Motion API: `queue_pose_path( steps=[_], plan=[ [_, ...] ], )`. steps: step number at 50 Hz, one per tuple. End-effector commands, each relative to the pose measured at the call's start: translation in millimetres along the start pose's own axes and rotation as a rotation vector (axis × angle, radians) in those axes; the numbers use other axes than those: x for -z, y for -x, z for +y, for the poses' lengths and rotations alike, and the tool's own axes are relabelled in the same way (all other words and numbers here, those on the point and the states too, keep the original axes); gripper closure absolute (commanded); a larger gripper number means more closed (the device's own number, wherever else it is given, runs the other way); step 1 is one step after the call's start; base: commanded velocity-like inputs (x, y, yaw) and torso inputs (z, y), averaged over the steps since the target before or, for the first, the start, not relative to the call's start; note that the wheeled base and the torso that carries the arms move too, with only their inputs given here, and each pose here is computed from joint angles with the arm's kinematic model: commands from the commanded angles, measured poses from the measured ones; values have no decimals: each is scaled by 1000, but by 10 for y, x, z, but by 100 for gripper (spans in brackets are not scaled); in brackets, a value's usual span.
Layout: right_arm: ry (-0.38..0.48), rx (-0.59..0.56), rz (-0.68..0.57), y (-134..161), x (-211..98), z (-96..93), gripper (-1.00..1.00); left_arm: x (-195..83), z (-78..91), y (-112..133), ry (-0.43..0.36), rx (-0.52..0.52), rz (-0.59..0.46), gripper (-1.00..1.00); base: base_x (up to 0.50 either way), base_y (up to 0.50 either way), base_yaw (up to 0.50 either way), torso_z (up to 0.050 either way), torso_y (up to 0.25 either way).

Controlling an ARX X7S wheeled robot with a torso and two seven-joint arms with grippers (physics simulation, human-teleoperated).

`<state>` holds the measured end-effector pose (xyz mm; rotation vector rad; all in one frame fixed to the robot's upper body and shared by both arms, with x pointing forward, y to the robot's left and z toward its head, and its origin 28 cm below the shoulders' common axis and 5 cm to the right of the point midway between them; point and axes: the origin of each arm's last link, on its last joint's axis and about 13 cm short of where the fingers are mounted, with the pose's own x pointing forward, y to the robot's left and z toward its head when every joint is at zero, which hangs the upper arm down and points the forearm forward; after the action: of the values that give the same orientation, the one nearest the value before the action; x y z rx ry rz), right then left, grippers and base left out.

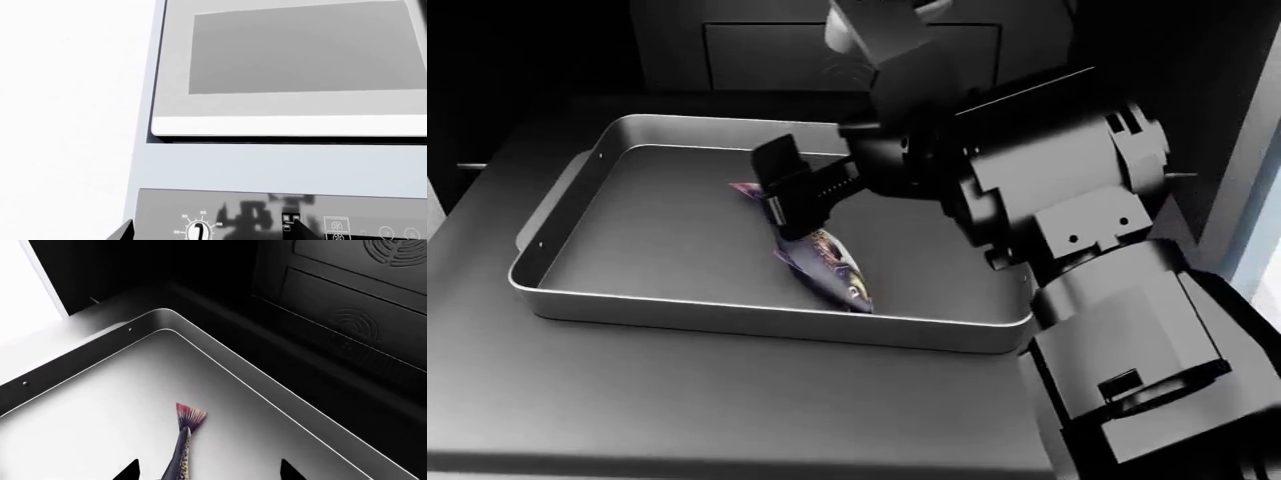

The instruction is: Pick the fish from the top rack in the oven and place it on the plate on the counter.

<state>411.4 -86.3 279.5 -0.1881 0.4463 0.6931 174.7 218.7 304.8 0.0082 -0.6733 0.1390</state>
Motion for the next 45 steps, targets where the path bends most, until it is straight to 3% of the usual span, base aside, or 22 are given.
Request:
queue_pose_path(
  steps=[1,16,45],
  plan=[
    [-54,-22,-11,-85,31,64,-100,5,5,9,3,4,4,-100,0,0,0,0,0],
    [-61,-7,86,-221,168,118,-100,37,22,35,17,-2,10,-100,0,0,0,0,0],
    [-50,-24,95,-303,261,166,-100,23,-5,31,14,11,11,-100,0,0,0,0,0]
  ],
)
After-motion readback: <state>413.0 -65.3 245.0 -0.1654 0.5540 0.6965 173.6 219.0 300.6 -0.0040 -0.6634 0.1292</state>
